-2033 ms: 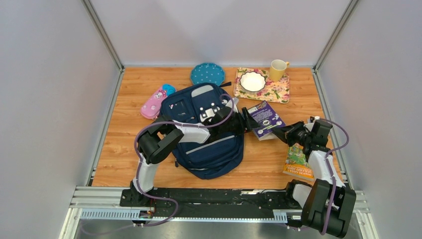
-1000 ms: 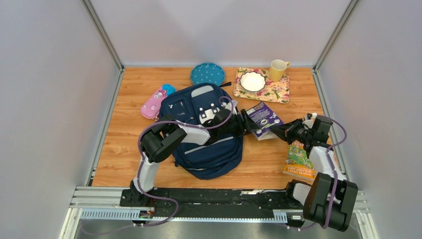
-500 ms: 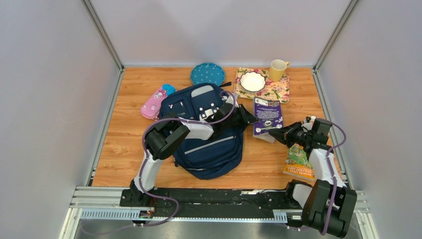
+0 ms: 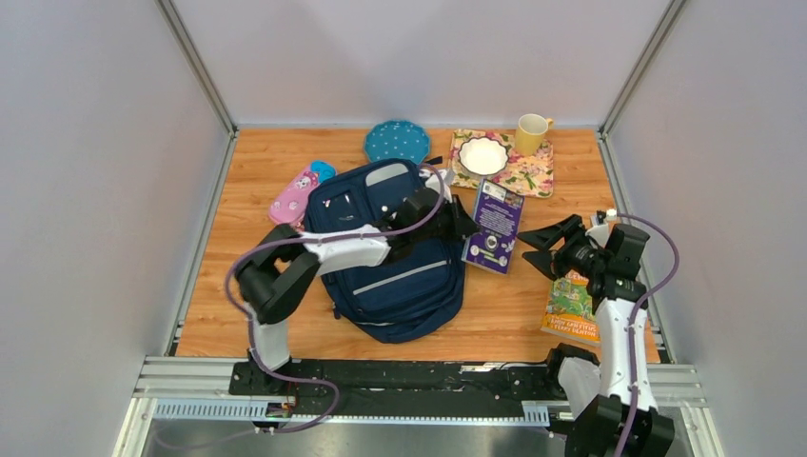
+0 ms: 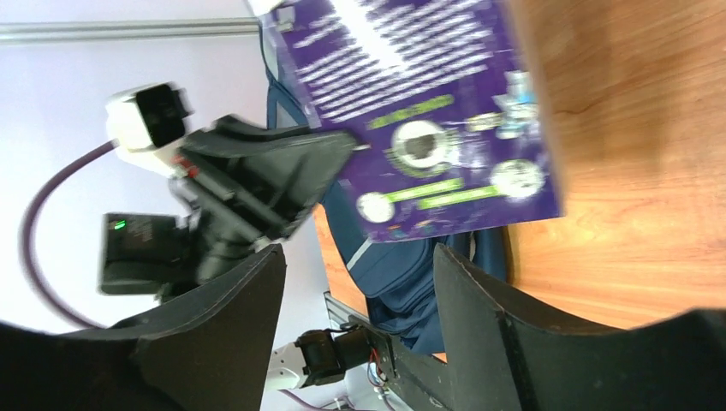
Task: Pack the student bag
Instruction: Pick up the book from the center of the board.
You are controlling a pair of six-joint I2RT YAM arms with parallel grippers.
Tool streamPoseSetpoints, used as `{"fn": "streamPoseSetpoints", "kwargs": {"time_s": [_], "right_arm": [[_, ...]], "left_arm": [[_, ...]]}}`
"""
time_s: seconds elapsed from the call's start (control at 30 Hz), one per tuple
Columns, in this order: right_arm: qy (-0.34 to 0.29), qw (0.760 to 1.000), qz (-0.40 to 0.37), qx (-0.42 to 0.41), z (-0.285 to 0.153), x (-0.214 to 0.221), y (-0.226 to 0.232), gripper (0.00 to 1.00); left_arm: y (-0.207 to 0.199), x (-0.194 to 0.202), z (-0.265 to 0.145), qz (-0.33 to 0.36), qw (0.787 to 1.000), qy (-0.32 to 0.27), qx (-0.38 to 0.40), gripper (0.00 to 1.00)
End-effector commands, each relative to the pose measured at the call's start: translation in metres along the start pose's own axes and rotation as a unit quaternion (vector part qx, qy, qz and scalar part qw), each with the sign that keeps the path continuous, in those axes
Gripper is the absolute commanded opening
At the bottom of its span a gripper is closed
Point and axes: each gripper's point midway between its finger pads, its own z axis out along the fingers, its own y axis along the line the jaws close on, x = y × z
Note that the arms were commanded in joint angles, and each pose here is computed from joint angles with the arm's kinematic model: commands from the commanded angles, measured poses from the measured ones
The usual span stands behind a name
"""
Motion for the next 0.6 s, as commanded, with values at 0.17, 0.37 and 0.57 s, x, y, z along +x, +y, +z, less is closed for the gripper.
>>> {"fn": "streamPoseSetpoints", "kwargs": {"time_s": [0.17,0.37,0.57], "right_arm": [[0.035,0.996,-0.039,-0.070,-0.017,0.042,0.036,0.69],[0.063,0.984,-0.067,-0.152,-0.014,0.092,0.079,0.71],[0.066,0.976,-0.093,-0.188,0.001,0.120,0.094,0.72]], "left_arm": [[-0.097,-0.102,-0.136,0.072,0.974,-0.190,0.099,0.00],[-0.085,-0.100,-0.188,0.006,0.961,-0.250,0.118,0.00],[-0.077,-0.098,-0.222,-0.045,0.943,-0.295,0.149,0.00]]}}
